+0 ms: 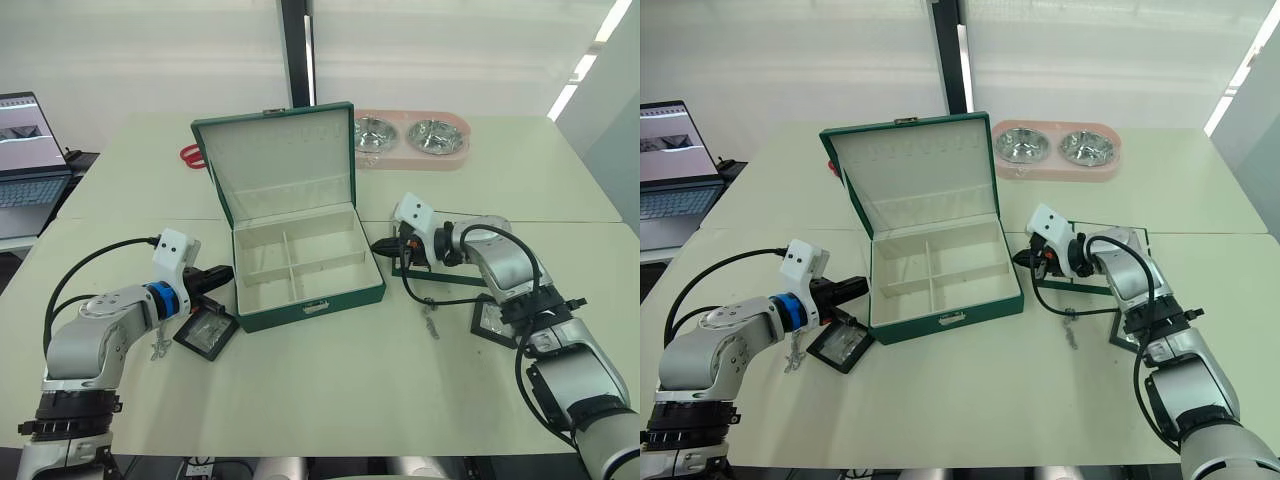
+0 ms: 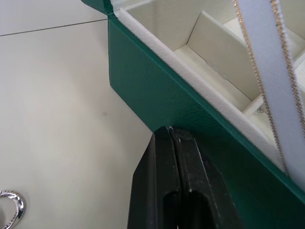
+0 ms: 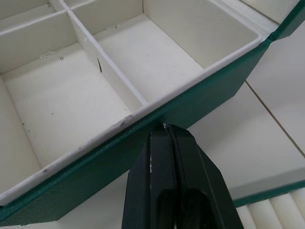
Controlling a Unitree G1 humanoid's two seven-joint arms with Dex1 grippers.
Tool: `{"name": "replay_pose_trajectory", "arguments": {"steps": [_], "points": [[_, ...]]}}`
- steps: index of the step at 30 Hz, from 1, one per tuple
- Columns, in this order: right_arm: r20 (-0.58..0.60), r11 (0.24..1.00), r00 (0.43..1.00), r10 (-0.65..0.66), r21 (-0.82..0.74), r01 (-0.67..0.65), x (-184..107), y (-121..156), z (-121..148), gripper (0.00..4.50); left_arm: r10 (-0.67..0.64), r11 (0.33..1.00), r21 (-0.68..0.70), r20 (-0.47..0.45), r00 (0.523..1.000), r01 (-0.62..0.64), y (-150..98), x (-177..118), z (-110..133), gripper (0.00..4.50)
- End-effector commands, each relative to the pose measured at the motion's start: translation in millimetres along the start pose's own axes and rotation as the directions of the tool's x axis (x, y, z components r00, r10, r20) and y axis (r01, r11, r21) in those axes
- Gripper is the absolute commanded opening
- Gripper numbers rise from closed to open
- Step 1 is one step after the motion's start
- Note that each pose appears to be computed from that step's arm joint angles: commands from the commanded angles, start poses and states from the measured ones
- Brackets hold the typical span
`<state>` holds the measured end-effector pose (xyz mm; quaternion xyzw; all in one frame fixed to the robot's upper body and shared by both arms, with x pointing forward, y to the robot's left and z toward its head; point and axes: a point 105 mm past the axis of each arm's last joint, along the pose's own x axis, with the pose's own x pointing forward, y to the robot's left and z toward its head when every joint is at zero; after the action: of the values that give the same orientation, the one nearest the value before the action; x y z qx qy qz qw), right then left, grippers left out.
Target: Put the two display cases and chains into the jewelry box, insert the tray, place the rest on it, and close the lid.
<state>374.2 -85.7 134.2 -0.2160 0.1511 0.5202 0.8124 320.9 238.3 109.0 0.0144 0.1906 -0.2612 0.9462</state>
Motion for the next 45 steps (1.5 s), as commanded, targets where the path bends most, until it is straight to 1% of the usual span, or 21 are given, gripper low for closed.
{"name": "replay_pose_trajectory", "arguments": {"steps": [1, 7, 12, 21, 28, 39, 45], "points": [[0.071, 0.997, 0.995, 0.075, -0.032, -0.073, 1.2, 16.8, 18.9, 0.04, -0.075, 0.996, 0.040, 0.035, 0.997, 0.074, -15.6, 7.4, 11.3, 0.00], [0.082, 0.994, 0.991, 0.109, -0.021, -0.107, -1.8, 30.2, 19.4, 0.04, -0.107, 0.993, 0.055, 0.027, 0.994, 0.105, -20.9, 10.1, 12.7, 0.00], [0.074, 0.993, 0.990, 0.120, -0.008, -0.120, -4.7, 39.3, 13.4, 0.04, -0.143, 0.988, 0.065, 0.014, 0.990, 0.142, -27.1, 14.7, 13.2, 0.00], [0.071, 0.990, 0.988, 0.139, 0.012, -0.140, -13.4, 52.8, 9.7, 0.04, -0.225, 0.971, 0.080, -0.006, 0.974, 0.225, -42.4, 25.7, 15.0, 0.00], [0.062, 0.987, 0.985, 0.159, 0.024, -0.161, -17.5, 61.5, 6.0, 0.04, -0.259, 0.962, 0.084, -0.024, 0.965, 0.261, -50.4, 29.9, 11.6, 0.00], [0.055, 0.979, 0.978, 0.201, 0.031, -0.203, -20.4, 71.5, 3.9, 0.04, -0.305, 0.949, 0.074, -0.044, 0.951, 0.308, -62.1, 29.6, 5.7, 0.00], [0.051, 0.980, 0.980, 0.195, 0.024, -0.196, -20.8, 69.2, 3.0, 0.04, -0.318, 0.945, 0.069, -0.047, 0.947, 0.320, -65.4, 28.5, 4.5, 0.00]]}}
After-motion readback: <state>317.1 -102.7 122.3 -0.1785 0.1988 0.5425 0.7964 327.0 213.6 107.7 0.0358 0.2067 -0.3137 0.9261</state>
